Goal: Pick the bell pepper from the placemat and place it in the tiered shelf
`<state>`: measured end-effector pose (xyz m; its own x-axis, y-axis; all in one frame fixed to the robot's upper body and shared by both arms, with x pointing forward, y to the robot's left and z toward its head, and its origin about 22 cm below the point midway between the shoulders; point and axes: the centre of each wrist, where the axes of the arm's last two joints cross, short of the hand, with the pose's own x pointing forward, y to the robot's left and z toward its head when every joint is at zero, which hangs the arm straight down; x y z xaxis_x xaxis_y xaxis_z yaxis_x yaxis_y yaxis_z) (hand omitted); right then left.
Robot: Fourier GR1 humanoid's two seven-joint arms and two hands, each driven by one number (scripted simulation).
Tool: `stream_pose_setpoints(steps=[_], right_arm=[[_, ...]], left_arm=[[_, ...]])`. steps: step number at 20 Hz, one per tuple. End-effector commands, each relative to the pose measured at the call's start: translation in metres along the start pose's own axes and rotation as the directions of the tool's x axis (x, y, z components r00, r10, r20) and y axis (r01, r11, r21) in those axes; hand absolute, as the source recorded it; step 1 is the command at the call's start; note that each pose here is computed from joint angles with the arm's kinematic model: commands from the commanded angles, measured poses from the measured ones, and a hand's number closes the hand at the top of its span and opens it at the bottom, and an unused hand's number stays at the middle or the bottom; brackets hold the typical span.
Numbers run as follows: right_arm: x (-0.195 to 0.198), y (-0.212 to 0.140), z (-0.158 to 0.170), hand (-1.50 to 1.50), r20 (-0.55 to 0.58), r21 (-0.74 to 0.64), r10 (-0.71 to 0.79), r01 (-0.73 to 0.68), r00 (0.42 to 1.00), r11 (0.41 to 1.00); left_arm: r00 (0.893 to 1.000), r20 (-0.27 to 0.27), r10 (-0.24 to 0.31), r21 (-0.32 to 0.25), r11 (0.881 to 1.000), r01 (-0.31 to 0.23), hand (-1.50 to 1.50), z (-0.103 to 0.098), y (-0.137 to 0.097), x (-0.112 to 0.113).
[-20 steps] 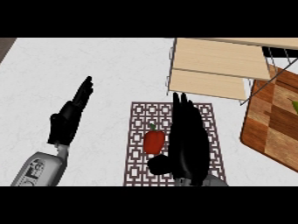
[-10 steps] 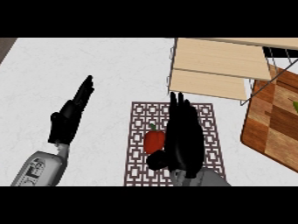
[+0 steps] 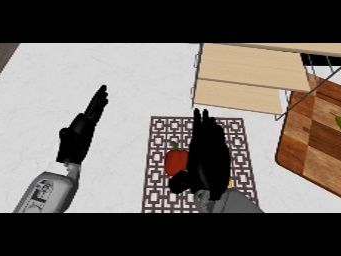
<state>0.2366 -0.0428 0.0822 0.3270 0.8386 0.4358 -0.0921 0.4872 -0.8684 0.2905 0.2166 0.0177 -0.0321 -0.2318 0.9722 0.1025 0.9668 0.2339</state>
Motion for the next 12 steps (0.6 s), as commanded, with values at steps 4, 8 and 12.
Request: stream_pose_setpoints(steps=[4,8,12], right_arm=[[-0.002,0.027,0.002,-1.50,-0.250,0.010,0.016,-0.014,0.968,1.000],[0.007,0.019,-0.003,-1.50,-0.238,0.019,-0.002,0.007,0.971,1.000],[0.003,0.027,-0.010,-1.50,-0.265,0.007,0.016,-0.015,0.964,1.000]], left_arm=[[1.000,-0.012,-0.008,-0.010,1.000,0.008,0.00,0.014,0.015,-0.005],[1.000,-0.019,-0.006,-0.017,1.000,0.005,0.00,0.006,0.013,-0.001],[1.000,0.009,0.004,-0.011,1.000,-0.003,0.00,0.011,-0.012,-0.004]])
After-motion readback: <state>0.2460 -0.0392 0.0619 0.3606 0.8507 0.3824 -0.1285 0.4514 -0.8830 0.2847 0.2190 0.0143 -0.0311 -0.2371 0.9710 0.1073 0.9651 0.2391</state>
